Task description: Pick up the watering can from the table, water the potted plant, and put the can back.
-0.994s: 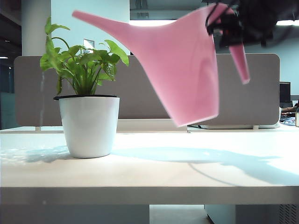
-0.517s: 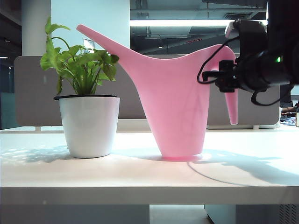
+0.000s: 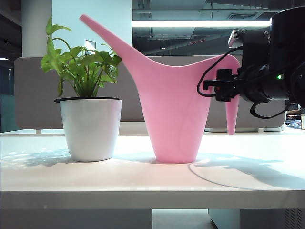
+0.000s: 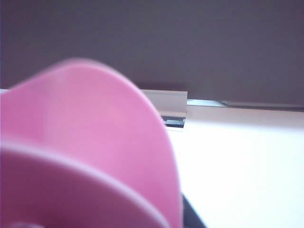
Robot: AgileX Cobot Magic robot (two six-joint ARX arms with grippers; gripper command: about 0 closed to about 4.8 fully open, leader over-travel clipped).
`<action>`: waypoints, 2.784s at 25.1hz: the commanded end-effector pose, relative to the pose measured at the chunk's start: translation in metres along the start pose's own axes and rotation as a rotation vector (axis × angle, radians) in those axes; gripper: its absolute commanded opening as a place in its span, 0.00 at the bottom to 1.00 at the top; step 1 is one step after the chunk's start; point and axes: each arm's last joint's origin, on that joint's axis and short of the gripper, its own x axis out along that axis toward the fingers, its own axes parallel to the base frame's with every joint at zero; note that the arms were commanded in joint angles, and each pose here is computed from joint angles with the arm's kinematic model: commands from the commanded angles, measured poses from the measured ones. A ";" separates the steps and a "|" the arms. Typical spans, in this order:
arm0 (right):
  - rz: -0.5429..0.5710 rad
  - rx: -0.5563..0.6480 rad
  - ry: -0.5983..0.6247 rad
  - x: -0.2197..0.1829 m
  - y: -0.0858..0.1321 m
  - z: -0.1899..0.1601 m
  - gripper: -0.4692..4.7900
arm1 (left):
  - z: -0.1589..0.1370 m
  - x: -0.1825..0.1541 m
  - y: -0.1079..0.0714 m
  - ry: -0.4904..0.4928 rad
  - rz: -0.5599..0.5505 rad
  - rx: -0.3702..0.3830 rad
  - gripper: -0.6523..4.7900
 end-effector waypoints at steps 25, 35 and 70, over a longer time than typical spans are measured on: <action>0.057 0.051 0.046 -0.165 -0.027 0.012 0.10 | 0.001 -0.001 0.000 -0.010 -0.005 -0.006 0.13; -0.093 0.020 0.314 -0.211 -0.051 -0.001 0.08 | 0.001 -0.001 0.000 -0.010 -0.005 -0.006 0.13; -0.052 0.043 0.263 -0.218 -0.056 0.003 0.09 | -0.024 -0.007 0.034 -0.071 0.286 -0.201 0.13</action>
